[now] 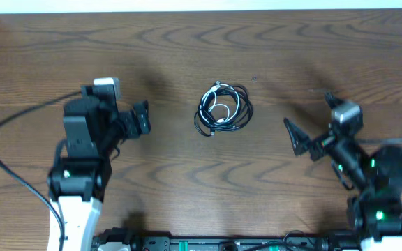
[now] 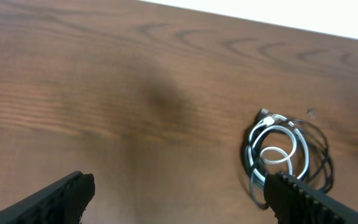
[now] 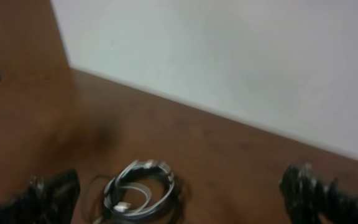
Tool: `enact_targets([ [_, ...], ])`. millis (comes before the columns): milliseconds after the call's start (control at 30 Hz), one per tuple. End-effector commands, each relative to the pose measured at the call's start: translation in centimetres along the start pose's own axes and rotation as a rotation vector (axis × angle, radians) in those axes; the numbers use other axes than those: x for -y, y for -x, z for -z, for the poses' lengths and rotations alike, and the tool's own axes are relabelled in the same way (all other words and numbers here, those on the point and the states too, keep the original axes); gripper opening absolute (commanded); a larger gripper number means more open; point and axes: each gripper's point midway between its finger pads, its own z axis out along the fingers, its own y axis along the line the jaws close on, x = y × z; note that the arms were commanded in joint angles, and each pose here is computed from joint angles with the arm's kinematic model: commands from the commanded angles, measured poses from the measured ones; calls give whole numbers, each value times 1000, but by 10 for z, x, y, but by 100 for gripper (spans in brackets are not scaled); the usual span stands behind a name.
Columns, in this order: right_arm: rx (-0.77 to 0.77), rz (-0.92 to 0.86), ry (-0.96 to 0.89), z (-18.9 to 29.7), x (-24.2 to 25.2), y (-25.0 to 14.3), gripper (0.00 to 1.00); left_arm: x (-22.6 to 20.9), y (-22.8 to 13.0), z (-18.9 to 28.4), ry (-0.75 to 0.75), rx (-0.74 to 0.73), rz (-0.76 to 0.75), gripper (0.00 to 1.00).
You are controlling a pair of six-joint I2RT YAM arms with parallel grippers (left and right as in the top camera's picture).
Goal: Untangle cables
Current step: 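Move both grippers forward toward the tangled cable bundle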
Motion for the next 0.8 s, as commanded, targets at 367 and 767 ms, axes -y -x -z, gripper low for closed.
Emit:
enact_targets([
  [367, -250, -136, 268, -82, 10, 50, 99, 63, 66, -22, -150, -143, -30, 93],
  [767, -345, -281, 345, -122, 21, 8, 99, 114, 2, -57, -434, -455, 34, 93],
])
